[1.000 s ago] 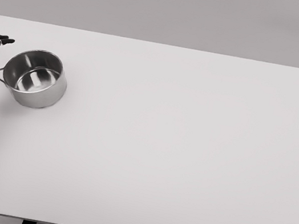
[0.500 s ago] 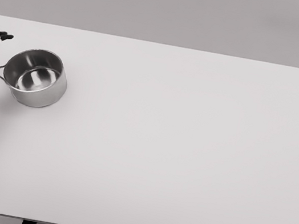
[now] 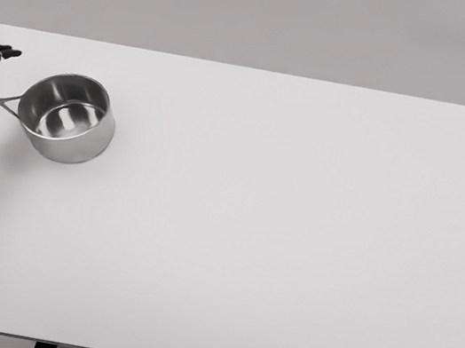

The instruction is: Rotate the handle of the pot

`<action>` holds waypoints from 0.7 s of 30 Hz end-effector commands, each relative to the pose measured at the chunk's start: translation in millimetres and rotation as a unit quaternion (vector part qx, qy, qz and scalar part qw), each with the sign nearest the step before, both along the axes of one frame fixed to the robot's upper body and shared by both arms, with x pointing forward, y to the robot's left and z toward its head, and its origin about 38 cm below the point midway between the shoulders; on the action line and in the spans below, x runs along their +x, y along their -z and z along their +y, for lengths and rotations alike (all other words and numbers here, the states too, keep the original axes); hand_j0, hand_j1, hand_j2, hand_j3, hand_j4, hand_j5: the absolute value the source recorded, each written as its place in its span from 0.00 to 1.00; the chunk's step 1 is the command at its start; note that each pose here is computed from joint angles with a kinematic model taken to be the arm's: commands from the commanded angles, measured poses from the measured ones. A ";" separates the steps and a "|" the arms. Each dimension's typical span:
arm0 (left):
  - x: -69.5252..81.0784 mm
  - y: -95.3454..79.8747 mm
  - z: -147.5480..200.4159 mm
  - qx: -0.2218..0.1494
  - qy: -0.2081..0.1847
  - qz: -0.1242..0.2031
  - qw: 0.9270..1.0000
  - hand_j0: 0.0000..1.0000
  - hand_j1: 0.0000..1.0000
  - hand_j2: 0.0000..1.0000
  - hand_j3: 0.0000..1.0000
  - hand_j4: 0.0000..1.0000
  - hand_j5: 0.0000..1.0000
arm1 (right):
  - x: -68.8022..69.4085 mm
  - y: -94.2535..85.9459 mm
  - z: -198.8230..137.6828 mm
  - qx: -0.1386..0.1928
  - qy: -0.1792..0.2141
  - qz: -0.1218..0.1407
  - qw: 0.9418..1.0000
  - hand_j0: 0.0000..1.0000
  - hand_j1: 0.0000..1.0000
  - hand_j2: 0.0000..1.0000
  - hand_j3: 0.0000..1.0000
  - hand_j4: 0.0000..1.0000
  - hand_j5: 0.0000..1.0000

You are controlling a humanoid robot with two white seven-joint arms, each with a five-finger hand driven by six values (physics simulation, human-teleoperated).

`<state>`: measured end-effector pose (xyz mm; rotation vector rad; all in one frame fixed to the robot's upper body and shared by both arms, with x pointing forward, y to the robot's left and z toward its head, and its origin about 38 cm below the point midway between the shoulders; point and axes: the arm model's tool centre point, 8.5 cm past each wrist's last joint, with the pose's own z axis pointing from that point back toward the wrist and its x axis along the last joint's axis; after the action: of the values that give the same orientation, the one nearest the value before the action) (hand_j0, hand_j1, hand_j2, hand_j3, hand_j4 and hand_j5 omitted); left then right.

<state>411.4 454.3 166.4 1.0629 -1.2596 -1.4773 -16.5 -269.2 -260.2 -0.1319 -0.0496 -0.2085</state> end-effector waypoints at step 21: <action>-68.3 -84.4 -62.2 -0.181 0.281 -0.069 0.940 1.00 1.00 1.00 1.00 1.00 1.00 | 0.0 0.0 0.1 0.000 0.000 0.000 1.000 1.00 1.00 1.00 1.00 1.00 1.00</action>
<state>346.9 397.1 240.8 0.6111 -1.9085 -1.5397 -16.5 -269.2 -260.2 -0.1319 -0.0496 -0.2085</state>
